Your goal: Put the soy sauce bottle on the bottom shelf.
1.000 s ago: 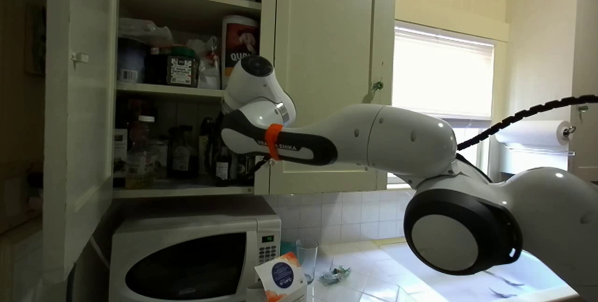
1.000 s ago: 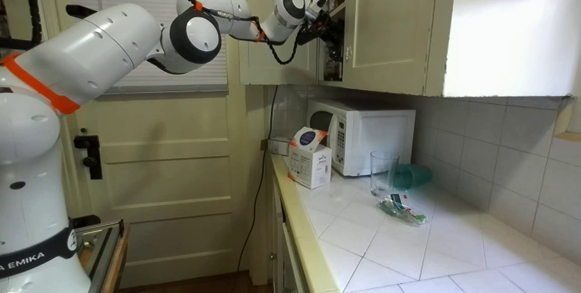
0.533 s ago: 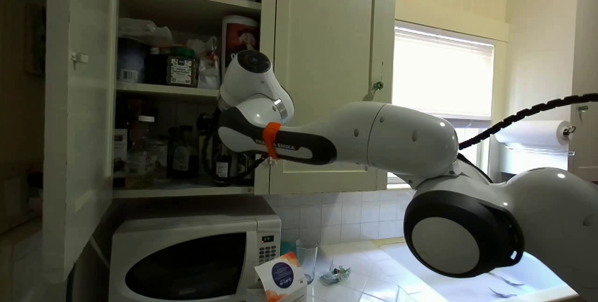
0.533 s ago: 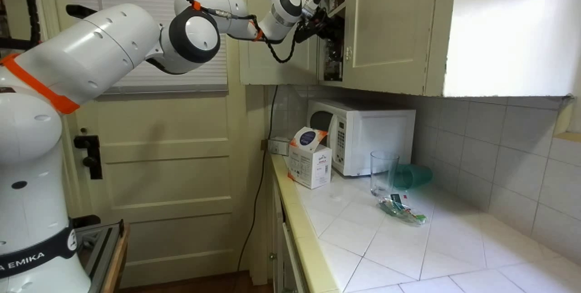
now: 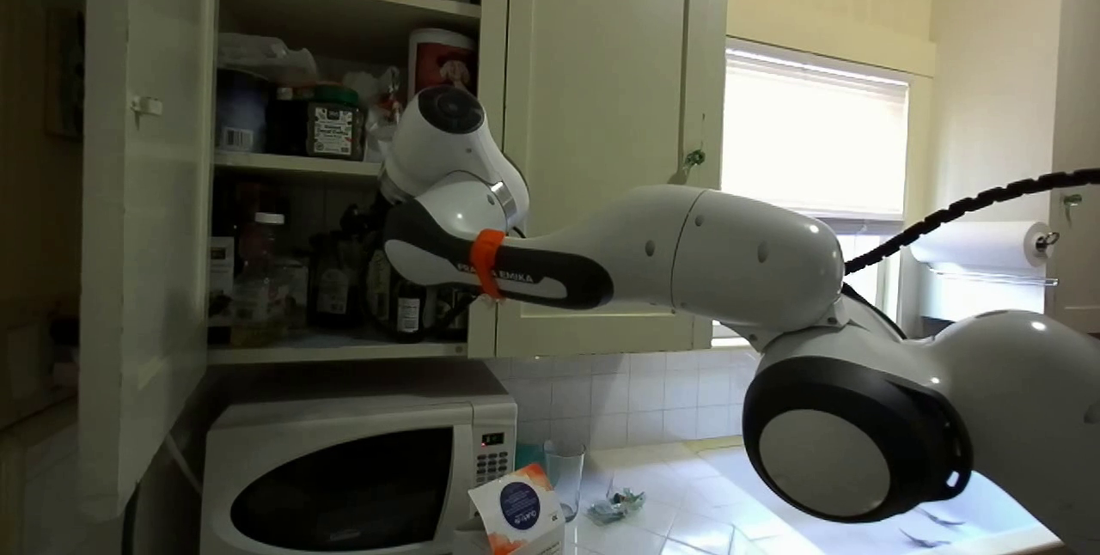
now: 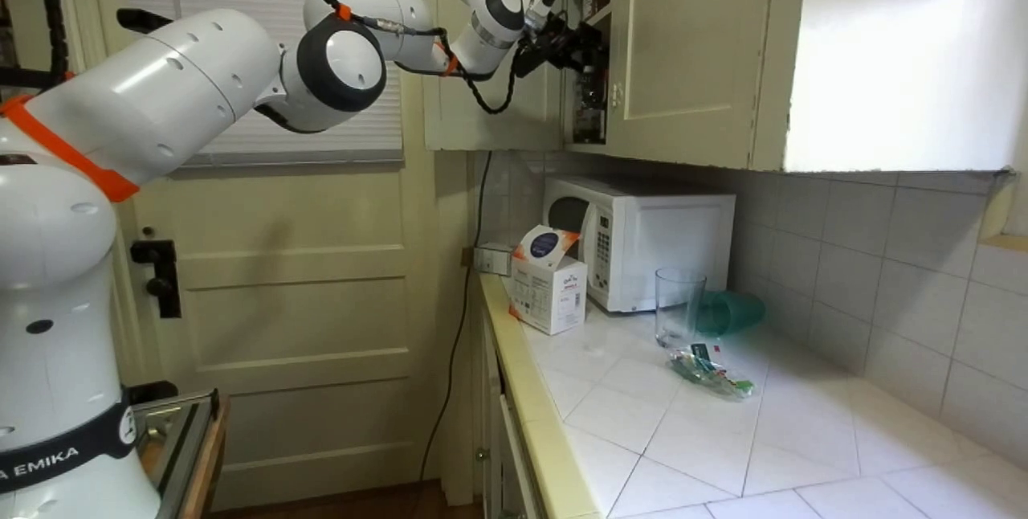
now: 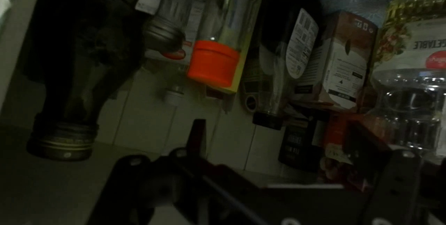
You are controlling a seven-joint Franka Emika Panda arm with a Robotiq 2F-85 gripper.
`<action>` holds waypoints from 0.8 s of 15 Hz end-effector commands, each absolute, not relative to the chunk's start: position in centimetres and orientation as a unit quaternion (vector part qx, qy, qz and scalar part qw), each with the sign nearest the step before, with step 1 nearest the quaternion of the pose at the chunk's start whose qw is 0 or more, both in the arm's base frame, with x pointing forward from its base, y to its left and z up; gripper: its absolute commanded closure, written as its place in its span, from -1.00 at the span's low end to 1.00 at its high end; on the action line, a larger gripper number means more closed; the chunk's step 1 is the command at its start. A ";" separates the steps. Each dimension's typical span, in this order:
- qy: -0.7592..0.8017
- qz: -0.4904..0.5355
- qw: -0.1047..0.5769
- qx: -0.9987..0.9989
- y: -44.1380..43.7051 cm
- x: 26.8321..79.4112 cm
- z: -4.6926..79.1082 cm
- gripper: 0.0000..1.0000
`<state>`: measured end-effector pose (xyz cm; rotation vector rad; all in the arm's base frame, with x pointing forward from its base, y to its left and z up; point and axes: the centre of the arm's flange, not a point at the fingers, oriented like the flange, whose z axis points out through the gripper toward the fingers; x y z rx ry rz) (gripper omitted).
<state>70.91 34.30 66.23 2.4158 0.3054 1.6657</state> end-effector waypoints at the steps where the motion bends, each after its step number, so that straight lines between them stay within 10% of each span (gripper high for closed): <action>1: 0.127 0.574 0.091 0.803 37.9 71.3 67.5 -1.00; 7: 0.154 0.576 -0.049 0.801 40.8 65.0 68.9 -1.00; 12: 0.108 0.469 -0.007 0.876 36.7 62.2 69.2 -1.00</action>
